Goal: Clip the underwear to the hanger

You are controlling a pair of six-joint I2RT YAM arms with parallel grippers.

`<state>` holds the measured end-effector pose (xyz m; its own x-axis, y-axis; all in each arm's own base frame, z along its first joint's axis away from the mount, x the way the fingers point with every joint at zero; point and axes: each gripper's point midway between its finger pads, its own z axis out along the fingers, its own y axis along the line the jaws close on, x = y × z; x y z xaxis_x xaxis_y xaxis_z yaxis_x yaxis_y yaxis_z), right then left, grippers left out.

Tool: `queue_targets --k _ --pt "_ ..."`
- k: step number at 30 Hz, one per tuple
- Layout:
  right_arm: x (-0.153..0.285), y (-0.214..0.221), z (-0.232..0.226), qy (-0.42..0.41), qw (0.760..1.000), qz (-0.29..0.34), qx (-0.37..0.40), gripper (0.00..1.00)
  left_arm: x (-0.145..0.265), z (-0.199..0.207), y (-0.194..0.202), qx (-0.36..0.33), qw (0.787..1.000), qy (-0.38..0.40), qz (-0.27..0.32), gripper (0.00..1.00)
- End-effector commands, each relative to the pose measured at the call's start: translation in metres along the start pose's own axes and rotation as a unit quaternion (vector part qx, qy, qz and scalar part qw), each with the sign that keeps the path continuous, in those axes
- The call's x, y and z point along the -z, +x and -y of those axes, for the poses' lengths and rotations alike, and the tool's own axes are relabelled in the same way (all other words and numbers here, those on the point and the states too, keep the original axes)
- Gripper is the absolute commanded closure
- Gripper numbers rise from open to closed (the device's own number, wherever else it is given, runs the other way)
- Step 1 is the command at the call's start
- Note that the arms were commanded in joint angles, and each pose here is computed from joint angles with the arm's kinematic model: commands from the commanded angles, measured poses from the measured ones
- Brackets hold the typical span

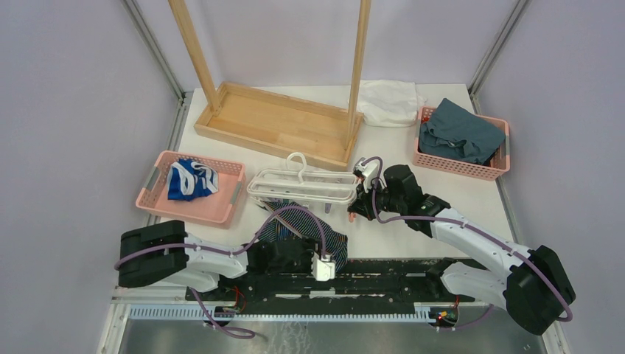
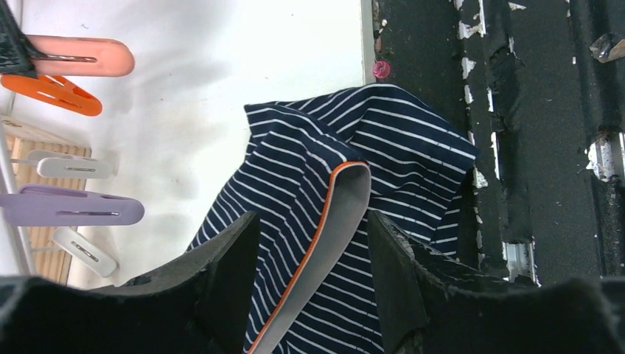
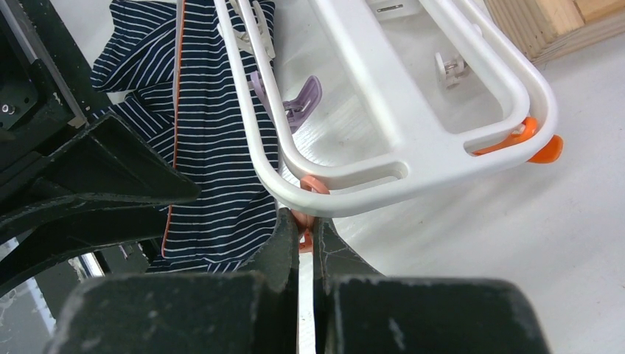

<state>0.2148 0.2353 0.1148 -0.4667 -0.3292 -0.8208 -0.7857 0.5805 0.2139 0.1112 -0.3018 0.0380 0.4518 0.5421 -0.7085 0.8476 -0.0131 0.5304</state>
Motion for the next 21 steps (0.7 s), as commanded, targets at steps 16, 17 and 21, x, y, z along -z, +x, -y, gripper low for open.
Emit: queue_targets --k 16,17,21 --pt "-0.0009 -0.0301 -0.0013 -0.004 0.999 0.045 0.015 0.99 -0.0137 -0.0034 -0.0144 0.004 0.998 -0.051 0.029 0.38" --pt "-0.0006 -0.0299 -0.0014 -0.004 0.999 0.044 0.015 0.99 -0.0151 -0.0032 -0.0131 0.003 0.998 -0.054 0.026 0.39" --pt "0.0004 -0.0288 -0.0008 -0.001 0.999 0.043 0.016 0.99 -0.0169 -0.0052 -0.0121 0.002 0.998 -0.064 0.019 0.45"
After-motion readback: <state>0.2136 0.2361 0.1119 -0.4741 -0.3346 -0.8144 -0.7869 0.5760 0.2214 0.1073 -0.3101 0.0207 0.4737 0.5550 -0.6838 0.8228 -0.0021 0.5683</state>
